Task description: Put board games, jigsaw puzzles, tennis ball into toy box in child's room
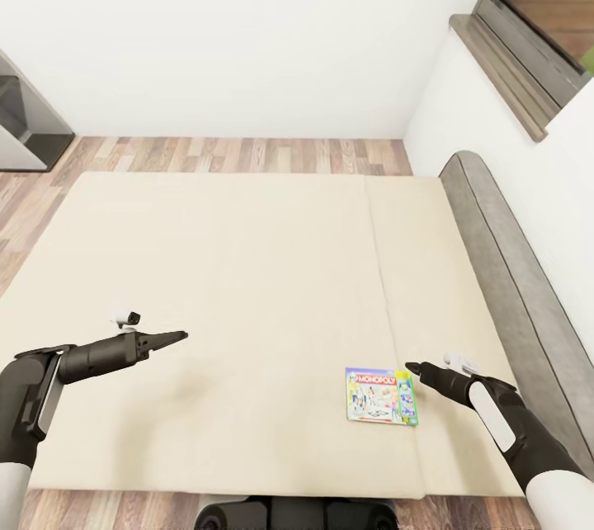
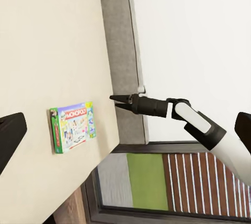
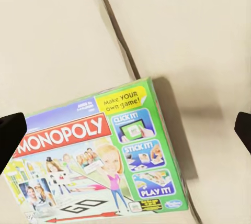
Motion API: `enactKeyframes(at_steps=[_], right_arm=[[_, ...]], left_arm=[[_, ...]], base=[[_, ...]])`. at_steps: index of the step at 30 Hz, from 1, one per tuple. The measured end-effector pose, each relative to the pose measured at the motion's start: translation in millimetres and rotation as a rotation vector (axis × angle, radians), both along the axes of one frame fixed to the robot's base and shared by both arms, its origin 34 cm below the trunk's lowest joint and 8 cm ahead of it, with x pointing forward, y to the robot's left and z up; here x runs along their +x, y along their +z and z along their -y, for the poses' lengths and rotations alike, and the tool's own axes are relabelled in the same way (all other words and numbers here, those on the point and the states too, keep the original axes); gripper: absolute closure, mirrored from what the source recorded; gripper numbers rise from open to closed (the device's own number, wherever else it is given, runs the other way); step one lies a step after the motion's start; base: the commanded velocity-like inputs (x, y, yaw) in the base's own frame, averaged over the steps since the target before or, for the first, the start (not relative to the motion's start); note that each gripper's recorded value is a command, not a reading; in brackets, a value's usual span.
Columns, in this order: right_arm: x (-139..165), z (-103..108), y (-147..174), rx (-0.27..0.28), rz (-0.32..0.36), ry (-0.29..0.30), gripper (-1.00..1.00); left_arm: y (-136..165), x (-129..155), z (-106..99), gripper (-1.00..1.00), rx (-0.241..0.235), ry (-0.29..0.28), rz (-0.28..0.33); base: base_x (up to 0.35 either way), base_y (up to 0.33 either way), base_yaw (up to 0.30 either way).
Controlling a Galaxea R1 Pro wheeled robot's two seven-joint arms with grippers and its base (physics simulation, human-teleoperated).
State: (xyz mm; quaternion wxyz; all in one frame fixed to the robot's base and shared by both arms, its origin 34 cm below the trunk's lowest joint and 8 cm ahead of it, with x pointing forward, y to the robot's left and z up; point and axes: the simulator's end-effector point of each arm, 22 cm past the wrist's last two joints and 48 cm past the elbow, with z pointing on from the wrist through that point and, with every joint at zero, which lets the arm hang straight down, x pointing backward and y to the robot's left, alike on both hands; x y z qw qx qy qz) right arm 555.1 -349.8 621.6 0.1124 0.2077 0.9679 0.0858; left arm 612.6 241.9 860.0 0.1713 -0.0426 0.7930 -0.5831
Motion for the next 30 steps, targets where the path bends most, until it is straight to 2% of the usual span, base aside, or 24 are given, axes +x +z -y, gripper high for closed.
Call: enactKeyframes(at_steps=[30], right_arm=[[-17.8, -4.1, -20.9, 0.018, -0.040, 0.002, -1.00]], left_arm=[[-24.7, -7.8, 1.0, -1.00, -0.001, -0.001, -0.049]], base=[[0.000, 0.000, 0.000]])
